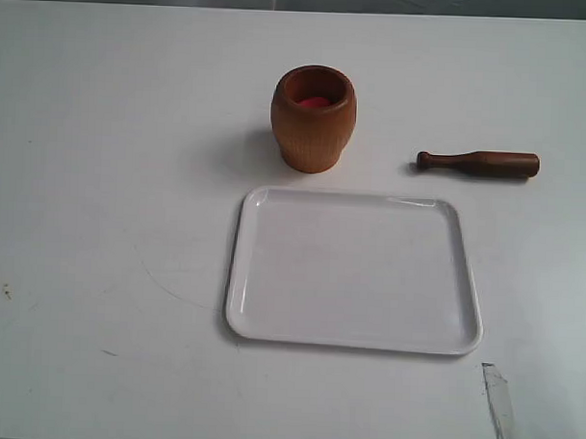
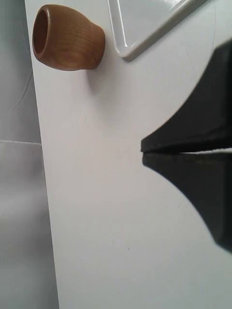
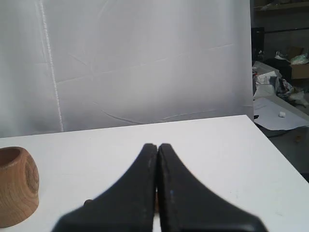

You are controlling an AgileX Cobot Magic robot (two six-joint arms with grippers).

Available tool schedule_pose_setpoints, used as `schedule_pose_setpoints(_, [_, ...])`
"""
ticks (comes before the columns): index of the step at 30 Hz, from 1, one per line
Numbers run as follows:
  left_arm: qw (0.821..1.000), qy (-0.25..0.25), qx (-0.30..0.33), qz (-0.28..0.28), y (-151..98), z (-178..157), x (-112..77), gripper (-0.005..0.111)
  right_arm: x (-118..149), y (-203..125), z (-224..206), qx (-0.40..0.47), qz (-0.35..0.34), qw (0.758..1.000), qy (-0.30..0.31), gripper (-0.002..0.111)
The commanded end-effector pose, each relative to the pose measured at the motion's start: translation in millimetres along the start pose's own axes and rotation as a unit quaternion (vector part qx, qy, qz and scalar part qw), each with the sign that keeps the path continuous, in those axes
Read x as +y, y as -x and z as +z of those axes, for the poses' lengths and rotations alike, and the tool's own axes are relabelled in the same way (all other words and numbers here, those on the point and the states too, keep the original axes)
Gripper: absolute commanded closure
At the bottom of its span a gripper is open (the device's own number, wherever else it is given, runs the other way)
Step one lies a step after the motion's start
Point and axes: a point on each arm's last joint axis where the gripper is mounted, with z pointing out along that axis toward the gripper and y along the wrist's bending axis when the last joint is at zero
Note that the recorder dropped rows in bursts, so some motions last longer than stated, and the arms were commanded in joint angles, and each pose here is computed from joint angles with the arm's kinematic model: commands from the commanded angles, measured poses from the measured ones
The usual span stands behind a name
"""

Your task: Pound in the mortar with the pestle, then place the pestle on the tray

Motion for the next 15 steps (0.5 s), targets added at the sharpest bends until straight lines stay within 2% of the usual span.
schedule_pose_setpoints(1, [1.0,-0.004,-0.004,-0.006,0.4,0.0,-0.6,0.107,-0.5,-0.2,-0.1,-0.005,-0.004,1.0,-0.004,0.108])
schedule_pose_setpoints(9, [1.0,-0.004,-0.004,-0.006,0.4,0.0,-0.6,0.107,-0.5,-0.2,-0.1,-0.005,-0.004,1.0,-0.004,0.108])
schedule_pose_setpoints(15, [1.0,-0.004,-0.004,-0.006,0.4,0.0,-0.6,0.107,0.5,5.5,-0.3,-0.036,-0.004,0.999,0.001,0.108])
